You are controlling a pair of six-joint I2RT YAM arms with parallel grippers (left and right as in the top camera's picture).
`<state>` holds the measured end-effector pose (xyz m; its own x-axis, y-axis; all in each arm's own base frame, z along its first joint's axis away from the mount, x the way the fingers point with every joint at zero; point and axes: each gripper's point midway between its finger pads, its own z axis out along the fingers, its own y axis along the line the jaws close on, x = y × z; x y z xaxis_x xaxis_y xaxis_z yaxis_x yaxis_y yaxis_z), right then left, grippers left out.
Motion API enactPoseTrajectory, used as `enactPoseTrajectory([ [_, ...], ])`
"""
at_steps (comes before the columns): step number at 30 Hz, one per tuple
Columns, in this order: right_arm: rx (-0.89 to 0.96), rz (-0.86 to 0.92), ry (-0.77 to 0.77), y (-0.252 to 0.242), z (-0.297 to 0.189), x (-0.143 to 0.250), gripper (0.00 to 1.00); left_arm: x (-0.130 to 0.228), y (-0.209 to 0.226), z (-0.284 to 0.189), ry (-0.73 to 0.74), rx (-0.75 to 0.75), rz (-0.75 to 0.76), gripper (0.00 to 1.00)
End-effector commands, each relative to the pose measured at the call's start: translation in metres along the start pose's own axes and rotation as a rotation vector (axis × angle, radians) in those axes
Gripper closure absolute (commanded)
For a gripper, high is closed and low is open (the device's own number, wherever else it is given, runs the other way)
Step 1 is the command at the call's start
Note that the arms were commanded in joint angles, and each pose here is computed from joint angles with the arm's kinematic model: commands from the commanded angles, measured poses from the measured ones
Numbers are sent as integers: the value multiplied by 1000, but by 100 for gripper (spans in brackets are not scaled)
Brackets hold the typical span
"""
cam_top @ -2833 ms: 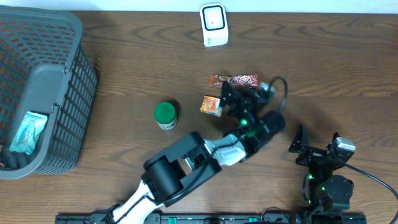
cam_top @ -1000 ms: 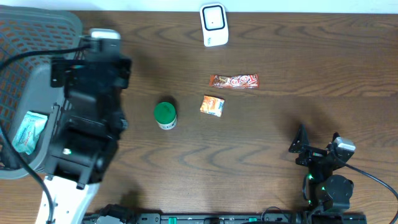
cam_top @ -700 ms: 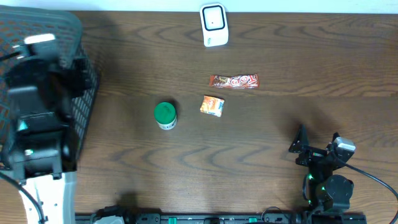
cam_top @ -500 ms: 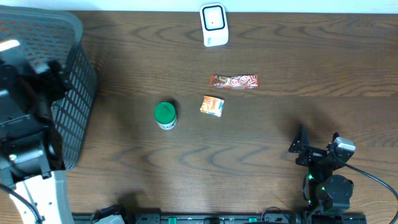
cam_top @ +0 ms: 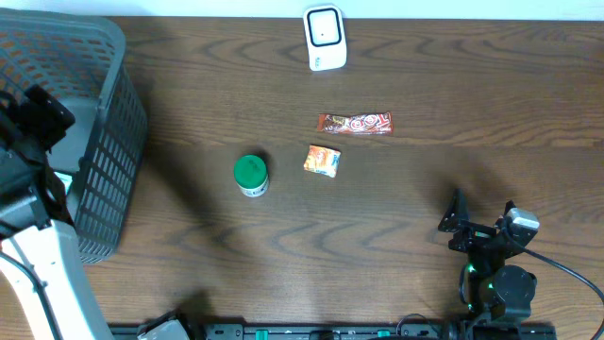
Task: Scan the item barcode
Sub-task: 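Move the left gripper back over the basket toward the green wipes pack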
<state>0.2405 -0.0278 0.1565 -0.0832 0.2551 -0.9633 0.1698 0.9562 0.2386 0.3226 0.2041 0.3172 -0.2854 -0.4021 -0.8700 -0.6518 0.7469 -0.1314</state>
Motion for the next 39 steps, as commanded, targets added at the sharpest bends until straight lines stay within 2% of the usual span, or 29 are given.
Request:
enactPoseTrajectory([
  [1,12,-1,-4,-3,0,0,1,-8,-1,13,-5,3,-55,2],
  [9,12,-1,-4,-3,0,0,1,15,0,51,84,-18,-45,2],
  [14,12,-1,-3,-3,0,0,1,26,1,59,121,-27,-41,2],
  [39,12,-1,-4,-3,0,0,1,88,16,42,383,-89,-7,2],
])
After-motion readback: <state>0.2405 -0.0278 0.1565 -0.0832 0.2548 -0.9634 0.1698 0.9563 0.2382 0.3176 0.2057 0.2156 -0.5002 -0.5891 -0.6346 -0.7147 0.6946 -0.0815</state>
